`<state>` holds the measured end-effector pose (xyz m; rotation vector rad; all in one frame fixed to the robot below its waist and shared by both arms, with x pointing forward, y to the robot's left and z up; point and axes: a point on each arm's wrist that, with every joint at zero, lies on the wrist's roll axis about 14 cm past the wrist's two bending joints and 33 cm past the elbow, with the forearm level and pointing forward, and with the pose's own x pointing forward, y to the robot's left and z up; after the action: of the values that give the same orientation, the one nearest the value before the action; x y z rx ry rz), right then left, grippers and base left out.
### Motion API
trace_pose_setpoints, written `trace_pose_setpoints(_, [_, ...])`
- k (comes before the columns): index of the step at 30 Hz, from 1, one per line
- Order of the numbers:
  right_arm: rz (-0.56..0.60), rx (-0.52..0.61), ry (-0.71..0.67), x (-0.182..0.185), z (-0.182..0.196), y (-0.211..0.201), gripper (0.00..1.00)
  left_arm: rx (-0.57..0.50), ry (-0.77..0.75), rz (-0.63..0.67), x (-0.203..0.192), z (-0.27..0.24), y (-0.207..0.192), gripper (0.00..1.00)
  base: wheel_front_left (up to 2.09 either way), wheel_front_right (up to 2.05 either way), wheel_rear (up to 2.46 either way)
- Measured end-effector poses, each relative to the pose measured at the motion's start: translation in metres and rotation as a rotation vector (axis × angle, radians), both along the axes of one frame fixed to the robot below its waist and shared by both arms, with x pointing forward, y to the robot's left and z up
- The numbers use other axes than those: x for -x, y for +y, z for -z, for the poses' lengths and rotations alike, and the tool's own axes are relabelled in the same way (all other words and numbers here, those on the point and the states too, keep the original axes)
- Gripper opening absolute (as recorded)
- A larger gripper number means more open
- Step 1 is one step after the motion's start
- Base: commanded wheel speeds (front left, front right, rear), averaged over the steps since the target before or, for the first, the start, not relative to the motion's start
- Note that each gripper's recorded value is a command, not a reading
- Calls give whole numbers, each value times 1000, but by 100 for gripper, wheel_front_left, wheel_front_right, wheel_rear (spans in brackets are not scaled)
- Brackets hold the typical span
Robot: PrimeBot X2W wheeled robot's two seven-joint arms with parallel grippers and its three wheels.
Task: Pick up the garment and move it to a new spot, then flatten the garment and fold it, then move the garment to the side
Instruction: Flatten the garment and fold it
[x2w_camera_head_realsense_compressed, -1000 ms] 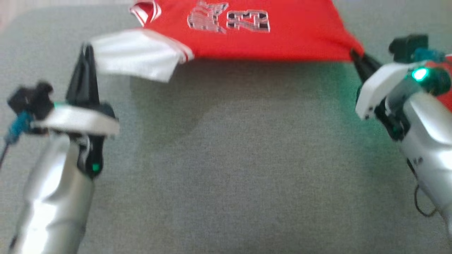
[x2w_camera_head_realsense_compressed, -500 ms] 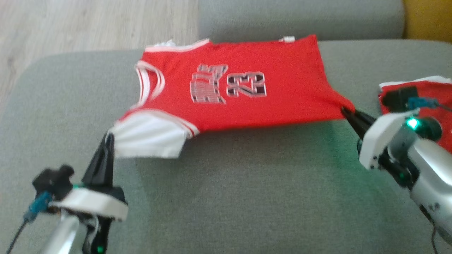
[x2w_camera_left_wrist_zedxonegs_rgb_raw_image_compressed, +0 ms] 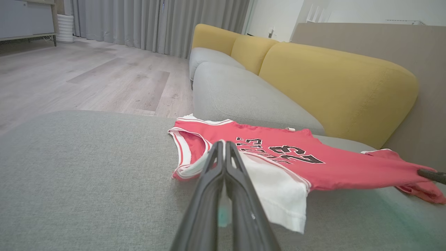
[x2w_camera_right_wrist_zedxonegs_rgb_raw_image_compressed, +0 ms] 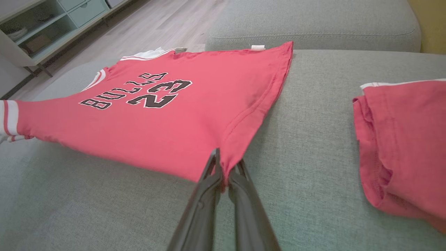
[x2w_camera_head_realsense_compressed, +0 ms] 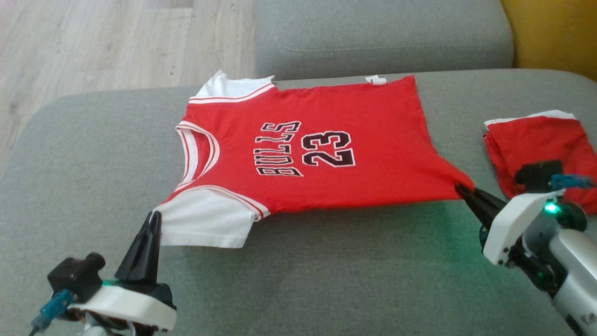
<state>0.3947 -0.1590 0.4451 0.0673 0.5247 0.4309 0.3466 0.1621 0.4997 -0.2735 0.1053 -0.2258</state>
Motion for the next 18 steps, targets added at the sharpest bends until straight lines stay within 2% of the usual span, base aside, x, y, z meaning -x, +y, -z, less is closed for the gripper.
trace_pose_setpoints(5, [14,-1,-17,-8,-3,-2,0,-22,26,14,-6,5,1,0,0,0,0])
trace_pose_setpoints(11, [8,34,26,-12,9,-1,0,-55,36,31,-33,3,1,0,0,0,0])
trace_pose_setpoints(18, [-8,68,92,-32,16,8,0,-189,83,57,-69,16,7,0,0,0,0])
